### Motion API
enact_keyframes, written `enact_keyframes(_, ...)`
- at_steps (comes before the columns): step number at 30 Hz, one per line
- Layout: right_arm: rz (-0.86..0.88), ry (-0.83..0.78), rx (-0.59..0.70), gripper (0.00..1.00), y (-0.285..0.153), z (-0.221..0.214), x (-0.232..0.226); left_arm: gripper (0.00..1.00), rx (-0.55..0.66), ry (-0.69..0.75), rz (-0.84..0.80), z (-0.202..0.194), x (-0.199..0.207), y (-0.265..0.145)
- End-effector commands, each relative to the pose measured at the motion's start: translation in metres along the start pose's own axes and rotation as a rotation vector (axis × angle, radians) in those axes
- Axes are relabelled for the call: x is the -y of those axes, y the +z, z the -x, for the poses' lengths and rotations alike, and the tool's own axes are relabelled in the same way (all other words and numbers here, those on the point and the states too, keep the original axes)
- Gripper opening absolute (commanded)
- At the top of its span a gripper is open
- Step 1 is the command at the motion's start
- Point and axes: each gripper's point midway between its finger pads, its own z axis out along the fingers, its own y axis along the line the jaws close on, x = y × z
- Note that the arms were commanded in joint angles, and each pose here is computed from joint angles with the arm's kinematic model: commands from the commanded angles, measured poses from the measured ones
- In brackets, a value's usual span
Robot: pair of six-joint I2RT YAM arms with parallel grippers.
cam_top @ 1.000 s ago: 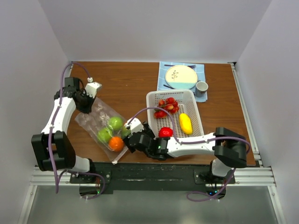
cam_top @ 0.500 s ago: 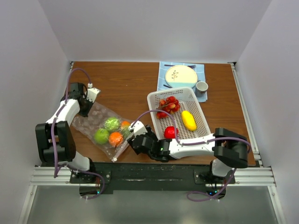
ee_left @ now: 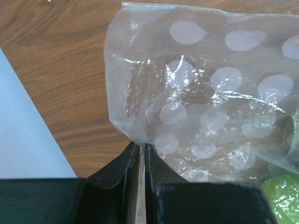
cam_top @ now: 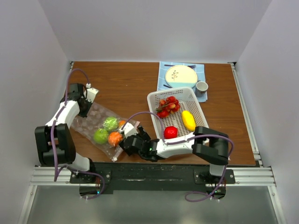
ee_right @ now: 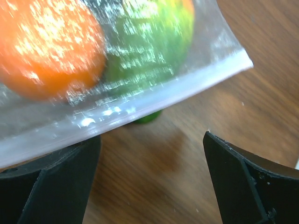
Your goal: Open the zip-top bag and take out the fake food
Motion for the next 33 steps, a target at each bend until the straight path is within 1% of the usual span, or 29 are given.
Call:
enact_keyframes(1, -0.022, 0.044, 0.123, 0.96, 0.005, 0.048, -0.005, 0.13, 0.036, -0.019, -0.001, 0.003, 0.001, -0.002)
enact_keyframes(10, -0.040, 0.017, 0.148, 0.97, 0.030, 0.057, -0.004, 0.12, 0.031, -0.002, -0.049, 0.001, 0.011, 0.009)
enact_keyframes(18, -0.009, 0.020, 0.158, 0.97, 0.053, 0.063, 0.001, 0.11, -0.009, 0.041, -0.105, -0.002, 0.028, 0.024)
enact_keyframes(23, 0.028, 0.016, 0.160, 0.96, 0.064, 0.068, -0.004, 0.10, -0.040, 0.071, -0.139, -0.006, 0.040, 0.033)
enact_keyframes(25, 0.048, 0.013, 0.160, 0.93, 0.067, 0.070, -0.009, 0.10, -0.040, 0.084, -0.144, -0.005, 0.045, 0.033)
enact_keyframes(28, 0.073, 0.011, 0.159, 0.83, 0.068, 0.071, -0.015, 0.08, -0.038, 0.085, -0.144, -0.004, 0.048, 0.033)
enact_keyframes(29, 0.078, 0.013, 0.155, 0.75, 0.068, 0.070, -0.016, 0.08, -0.039, 0.088, -0.146, -0.005, 0.049, 0.034)
enact_keyframes(31, 0.084, 0.018, 0.156, 0.65, 0.065, 0.070, -0.015, 0.07, -0.039, 0.089, -0.133, -0.006, 0.047, 0.034)
enact_keyframes(32, 0.081, 0.023, 0.145, 0.55, 0.063, 0.063, -0.013, 0.07, -0.044, 0.092, -0.126, -0.009, 0.047, 0.035)
enact_keyframes(33, 0.083, 0.031, 0.154, 0.49, 0.058, 0.067, -0.011, 0.05, -0.051, 0.092, -0.105, -0.011, 0.044, 0.035)
